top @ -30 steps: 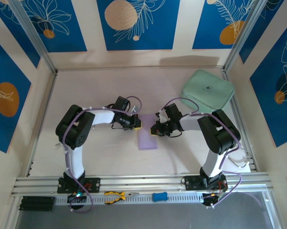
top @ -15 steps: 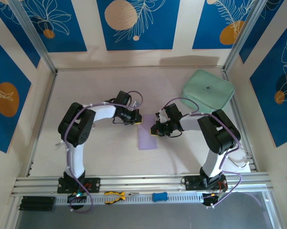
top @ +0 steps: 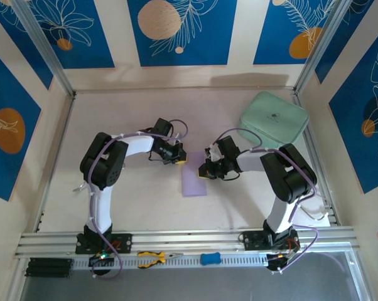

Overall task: Fold a paper plane with a square sheet of paper (pick it up from the middle)
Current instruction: First fold the square sheet of paper in half at the center of the table.

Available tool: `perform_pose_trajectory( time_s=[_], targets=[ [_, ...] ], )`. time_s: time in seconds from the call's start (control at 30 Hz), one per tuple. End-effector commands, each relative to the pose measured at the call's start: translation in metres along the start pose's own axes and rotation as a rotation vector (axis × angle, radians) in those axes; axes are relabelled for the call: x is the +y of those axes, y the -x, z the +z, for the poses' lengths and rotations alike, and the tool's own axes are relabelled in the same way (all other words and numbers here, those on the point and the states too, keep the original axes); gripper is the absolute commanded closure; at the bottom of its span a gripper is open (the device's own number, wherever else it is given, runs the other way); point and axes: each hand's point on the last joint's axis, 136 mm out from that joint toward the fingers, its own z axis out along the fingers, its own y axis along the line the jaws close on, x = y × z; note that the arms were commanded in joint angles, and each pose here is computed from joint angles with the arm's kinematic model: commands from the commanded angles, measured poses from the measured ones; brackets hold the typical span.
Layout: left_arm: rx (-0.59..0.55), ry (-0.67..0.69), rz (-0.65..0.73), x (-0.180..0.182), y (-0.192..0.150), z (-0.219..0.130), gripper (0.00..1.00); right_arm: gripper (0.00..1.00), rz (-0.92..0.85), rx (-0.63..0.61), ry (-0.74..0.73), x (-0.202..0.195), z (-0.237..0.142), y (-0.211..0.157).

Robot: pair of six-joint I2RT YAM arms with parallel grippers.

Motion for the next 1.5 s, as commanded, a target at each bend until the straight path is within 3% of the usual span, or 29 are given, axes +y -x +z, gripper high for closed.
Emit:
perform_pose_trajectory(
  time_s=[0.0,0.37,0.77,1.13,1.47],
  targets=[
    [-0.052,0.173,-0.101,0.045,0.014,-0.002,1.0,1.0,0.101,0.085,-0.172,-0.051,0.003,-0.034],
    [-0.135,0.192,-0.131,0.046,0.034,-0.01,1.0,1.0,0.099,0.083,-0.165,-0.049,0.002,-0.034],
    [-0.189,0.108,-0.168,0.038,0.05,-0.013,1.0,1.0,0.095,0.078,-0.157,-0.048,0.0,-0.035],
    [-0.195,0.156,-0.18,0.046,0.05,-0.015,0.99,1.0,0.096,0.083,-0.154,-0.048,0.0,-0.036],
    [-0.243,0.167,-0.092,0.013,0.055,-0.053,0.96,1.0,0.095,0.086,-0.15,-0.047,0.0,-0.036]
  ],
)
